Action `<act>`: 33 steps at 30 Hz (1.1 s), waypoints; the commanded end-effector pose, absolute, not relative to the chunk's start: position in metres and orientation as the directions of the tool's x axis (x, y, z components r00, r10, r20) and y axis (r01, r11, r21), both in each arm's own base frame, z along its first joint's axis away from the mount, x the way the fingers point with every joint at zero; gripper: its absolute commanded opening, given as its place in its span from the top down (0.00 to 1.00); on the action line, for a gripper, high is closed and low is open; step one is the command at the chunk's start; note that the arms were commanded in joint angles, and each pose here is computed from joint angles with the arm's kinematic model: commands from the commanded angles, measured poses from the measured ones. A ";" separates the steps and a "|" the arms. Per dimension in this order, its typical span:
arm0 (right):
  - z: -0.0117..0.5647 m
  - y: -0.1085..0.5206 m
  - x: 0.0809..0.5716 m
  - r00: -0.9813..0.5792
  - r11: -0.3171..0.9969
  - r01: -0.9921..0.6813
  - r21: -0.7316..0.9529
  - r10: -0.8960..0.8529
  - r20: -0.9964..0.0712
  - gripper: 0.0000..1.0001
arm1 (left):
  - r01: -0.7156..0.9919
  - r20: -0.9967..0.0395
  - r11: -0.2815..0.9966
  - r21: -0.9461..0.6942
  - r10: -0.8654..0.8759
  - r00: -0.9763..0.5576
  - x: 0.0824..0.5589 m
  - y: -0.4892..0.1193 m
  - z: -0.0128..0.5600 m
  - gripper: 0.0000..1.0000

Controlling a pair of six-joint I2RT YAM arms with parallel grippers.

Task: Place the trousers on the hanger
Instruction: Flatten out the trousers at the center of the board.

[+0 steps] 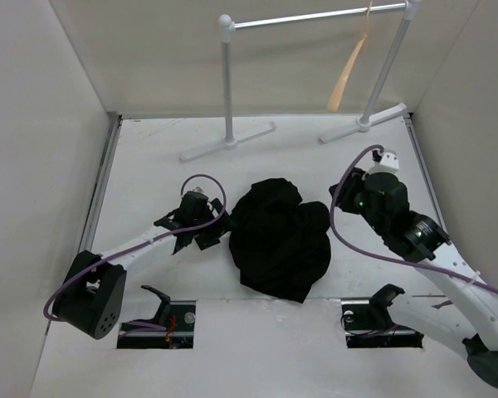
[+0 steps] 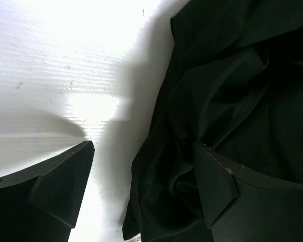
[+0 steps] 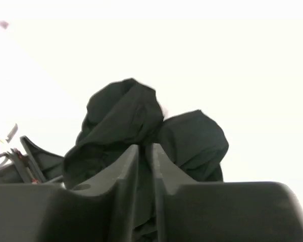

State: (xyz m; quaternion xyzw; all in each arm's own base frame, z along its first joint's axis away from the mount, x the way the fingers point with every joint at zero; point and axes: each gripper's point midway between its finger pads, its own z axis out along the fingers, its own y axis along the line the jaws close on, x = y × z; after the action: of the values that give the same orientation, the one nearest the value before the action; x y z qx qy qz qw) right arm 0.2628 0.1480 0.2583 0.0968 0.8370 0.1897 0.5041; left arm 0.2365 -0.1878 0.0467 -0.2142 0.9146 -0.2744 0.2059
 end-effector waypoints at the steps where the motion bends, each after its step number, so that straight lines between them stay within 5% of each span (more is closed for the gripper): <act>1: 0.253 0.170 0.251 -0.544 0.882 -0.140 0.450 0.311 -0.779 0.63 | -0.255 -0.288 0.736 -0.628 -0.523 -0.802 0.251 -0.194 0.062 0.24; 4: 0.249 0.232 0.230 -0.616 0.829 -0.350 0.436 0.147 -0.774 0.30 | -0.263 -0.292 0.725 -0.637 -0.543 -0.787 0.256 -0.188 0.066 0.24; 6: 0.234 0.262 0.223 -0.639 0.817 -0.428 0.387 0.029 -0.768 0.19 | -0.270 -0.292 0.717 -0.642 -0.555 -0.779 0.258 -0.185 0.067 0.24; 13: 0.180 0.328 0.238 -0.646 0.818 -0.526 0.232 -0.207 -0.735 0.08 | -0.289 -0.292 0.706 -0.646 -0.578 -0.762 0.256 -0.173 0.067 0.24; 15: 0.165 0.324 0.257 -0.647 0.865 -0.472 0.171 -0.208 -0.734 0.17 | -0.297 -0.287 0.707 -0.642 -0.580 -0.762 0.252 -0.170 0.064 0.24; 18: 0.160 0.307 0.276 -0.647 0.917 -0.385 0.105 -0.187 -0.740 0.73 | -0.306 -0.278 0.709 -0.636 -0.580 -0.765 0.246 -0.167 0.060 0.24; 19: 0.168 0.300 0.278 -0.641 0.931 -0.348 0.108 -0.152 -0.753 0.83 | -0.303 -0.277 0.710 -0.635 -0.576 -0.769 0.244 -0.168 0.059 0.24; 25: 0.215 0.190 0.272 -0.577 0.964 -0.027 0.265 0.202 -0.791 0.92 | -0.287 -0.276 0.712 -0.641 -0.562 -0.779 0.245 -0.176 0.062 0.22; 33: 0.208 0.042 0.235 -0.379 0.810 0.360 0.463 0.580 -0.721 0.91 | -0.178 -0.286 0.734 -0.655 -0.459 -0.841 0.253 -0.226 0.078 0.20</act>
State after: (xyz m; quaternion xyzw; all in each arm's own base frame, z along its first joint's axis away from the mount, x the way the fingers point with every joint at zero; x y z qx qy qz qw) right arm 0.2509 0.0625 0.2388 0.2331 0.8129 0.1322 0.5171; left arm 0.2389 -0.2000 0.0528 -0.2029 0.9144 -0.2868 0.2012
